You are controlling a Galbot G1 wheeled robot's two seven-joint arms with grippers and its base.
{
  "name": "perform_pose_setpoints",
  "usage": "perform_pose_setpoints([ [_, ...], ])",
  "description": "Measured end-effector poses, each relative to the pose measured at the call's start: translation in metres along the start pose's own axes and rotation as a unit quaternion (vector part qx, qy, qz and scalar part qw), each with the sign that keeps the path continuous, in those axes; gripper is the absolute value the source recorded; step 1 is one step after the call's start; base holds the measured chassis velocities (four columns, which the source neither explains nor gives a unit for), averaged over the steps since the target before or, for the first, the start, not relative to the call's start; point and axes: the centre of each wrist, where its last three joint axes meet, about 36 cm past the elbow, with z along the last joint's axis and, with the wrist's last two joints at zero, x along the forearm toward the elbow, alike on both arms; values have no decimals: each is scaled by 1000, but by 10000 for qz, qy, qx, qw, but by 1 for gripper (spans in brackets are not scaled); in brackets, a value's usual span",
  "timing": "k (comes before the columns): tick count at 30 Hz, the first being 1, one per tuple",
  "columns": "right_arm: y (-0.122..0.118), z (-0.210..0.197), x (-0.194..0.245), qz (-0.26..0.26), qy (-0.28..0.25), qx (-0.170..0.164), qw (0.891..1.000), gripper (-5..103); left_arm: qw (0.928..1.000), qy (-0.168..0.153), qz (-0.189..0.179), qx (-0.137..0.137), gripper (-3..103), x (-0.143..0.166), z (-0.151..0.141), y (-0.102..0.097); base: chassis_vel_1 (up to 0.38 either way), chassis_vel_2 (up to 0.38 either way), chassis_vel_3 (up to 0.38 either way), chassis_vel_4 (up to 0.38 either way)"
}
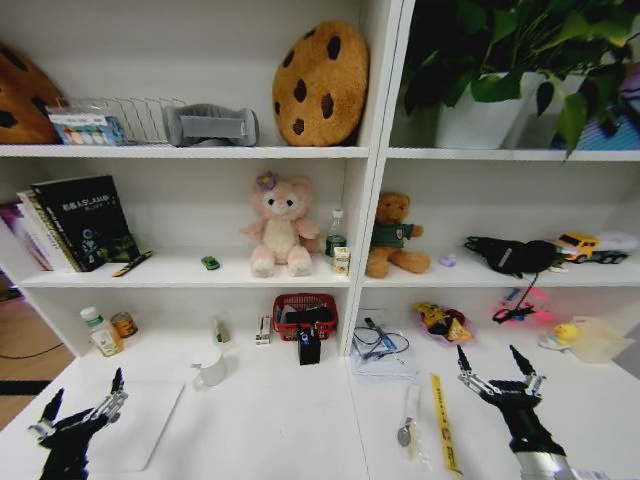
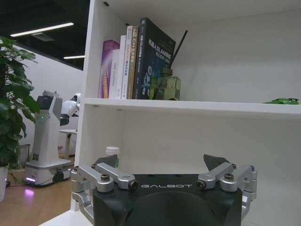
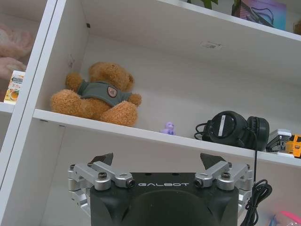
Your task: Organize the objects on the table.
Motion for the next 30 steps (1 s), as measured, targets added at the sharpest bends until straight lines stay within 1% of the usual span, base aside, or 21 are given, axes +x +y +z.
perform_pose_setpoints([
  [18, 0, 0, 0, 1, 0, 0, 10000, 100, 10000, -1, 0, 1, 100, 0, 0, 0, 6, 5, -3, -3],
  [30, 0, 0, 0, 1, 0, 0, 10000, 100, 10000, -2, 0, 1, 100, 0, 0, 0, 36, 36, -43, -32],
])
